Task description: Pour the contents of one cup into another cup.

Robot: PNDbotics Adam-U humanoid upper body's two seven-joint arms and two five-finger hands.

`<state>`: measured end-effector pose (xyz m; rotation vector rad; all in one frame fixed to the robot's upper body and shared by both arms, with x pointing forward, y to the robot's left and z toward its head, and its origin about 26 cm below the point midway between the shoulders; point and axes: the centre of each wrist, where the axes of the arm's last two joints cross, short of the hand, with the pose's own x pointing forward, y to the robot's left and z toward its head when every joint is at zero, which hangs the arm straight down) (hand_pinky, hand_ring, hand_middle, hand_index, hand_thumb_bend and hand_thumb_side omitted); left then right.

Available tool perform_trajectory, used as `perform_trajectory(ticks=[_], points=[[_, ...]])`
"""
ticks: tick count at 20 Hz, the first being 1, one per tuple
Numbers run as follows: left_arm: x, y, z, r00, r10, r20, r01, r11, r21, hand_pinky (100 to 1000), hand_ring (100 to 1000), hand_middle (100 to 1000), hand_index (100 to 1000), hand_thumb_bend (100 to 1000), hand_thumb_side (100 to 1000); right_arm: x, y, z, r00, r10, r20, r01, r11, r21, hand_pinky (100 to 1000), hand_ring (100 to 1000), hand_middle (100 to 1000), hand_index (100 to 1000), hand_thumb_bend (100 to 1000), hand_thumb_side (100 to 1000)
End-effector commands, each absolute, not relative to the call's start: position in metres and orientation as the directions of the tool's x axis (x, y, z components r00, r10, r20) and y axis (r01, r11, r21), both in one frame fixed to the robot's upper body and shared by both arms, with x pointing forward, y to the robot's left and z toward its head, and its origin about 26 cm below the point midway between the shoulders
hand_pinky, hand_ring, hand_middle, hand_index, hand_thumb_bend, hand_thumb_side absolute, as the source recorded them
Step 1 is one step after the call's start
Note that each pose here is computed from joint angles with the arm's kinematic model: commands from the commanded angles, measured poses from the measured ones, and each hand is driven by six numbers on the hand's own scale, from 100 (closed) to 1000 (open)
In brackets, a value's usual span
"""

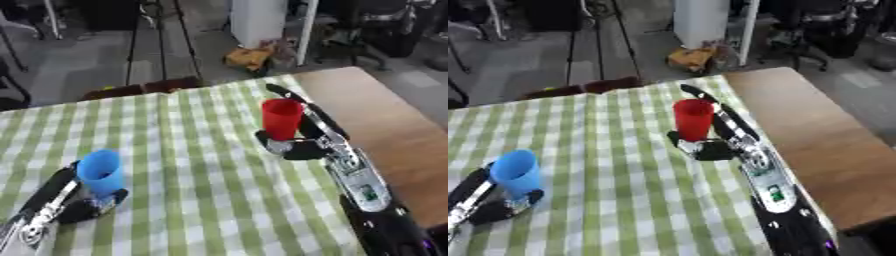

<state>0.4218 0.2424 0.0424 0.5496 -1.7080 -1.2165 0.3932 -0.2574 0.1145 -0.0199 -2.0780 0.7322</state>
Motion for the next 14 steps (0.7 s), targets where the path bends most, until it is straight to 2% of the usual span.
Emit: perform_trajectory(ticks=[1, 9, 14], points=[[0.428, 0.2398, 0.0539, -0.482, -0.774, 0.41, 0.111, 0.41, 0.905, 739, 729, 715, 904, 546, 720, 0.3944, -0.2552, 0.1286, -0.624, 0.273, 0.732, -0.241, 0.824, -0.513, 736, 289, 482, 989, 145, 100], [0.43, 0.2352, 0.053, -0.481, -0.762, 0.433, 0.083, 0.452, 0.888, 715, 690, 664, 848, 473, 693, 0.3946, -0.2542, 0.1281, -0.623, 0.272, 0.733, -0.243, 0.824, -0.512, 736, 289, 481, 989, 143, 100], [0.431, 0.2331, 0.0526, -0.476, -0.758, 0.446, 0.074, 0.471, 0.879, 698, 640, 637, 815, 372, 637, 0.3947, -0.2537, 0.1284, -0.624, 0.271, 0.733, -0.243, 0.824, -0.512, 736, 289, 481, 989, 140, 100]])
